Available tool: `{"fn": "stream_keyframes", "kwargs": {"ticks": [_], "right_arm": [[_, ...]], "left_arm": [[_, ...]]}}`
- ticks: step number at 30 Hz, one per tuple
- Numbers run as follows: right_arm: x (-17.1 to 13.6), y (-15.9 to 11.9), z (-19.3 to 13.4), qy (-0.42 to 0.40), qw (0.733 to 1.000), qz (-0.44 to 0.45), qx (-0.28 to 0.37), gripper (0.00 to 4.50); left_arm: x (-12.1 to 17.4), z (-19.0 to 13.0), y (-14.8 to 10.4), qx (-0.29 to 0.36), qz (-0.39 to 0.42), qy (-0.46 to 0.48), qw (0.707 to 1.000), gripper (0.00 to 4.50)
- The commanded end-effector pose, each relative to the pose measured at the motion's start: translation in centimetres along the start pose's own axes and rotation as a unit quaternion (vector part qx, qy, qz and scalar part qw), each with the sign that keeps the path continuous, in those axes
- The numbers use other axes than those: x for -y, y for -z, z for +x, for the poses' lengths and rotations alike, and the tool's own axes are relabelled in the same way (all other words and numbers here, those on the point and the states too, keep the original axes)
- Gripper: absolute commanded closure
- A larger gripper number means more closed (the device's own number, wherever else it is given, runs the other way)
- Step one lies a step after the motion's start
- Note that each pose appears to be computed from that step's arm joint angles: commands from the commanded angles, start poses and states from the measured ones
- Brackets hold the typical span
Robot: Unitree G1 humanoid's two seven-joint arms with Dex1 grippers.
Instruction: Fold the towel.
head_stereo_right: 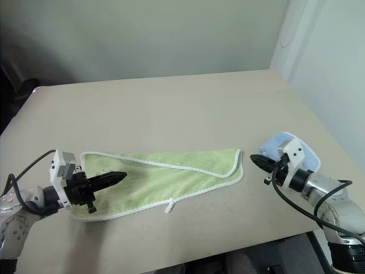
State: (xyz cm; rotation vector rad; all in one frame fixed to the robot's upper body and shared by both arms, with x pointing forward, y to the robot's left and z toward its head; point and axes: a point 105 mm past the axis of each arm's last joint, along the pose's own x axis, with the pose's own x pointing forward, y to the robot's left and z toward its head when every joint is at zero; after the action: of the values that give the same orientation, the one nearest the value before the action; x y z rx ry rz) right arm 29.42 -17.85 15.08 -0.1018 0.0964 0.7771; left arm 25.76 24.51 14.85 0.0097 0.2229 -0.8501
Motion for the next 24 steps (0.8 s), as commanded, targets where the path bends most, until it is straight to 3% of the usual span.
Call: {"fn": "stream_keyframes", "kwargs": {"ticks": [1, 24], "right_arm": [[-0.4, -1.2, -0.1, -0.002, 1.0, -0.017, 0.017, 4.46], [-2.6, -0.2, 1.4, -0.043, 0.999, 0.0, 0.01, 4.46]], "left_arm": [[0.4, -0.1, -0.7, 0.007, 0.012, 0.006, 1.0, 4.5], [0.6, -0.3, 0.1, 0.009, 0.014, -0.015, 1.0, 4.5]]}}
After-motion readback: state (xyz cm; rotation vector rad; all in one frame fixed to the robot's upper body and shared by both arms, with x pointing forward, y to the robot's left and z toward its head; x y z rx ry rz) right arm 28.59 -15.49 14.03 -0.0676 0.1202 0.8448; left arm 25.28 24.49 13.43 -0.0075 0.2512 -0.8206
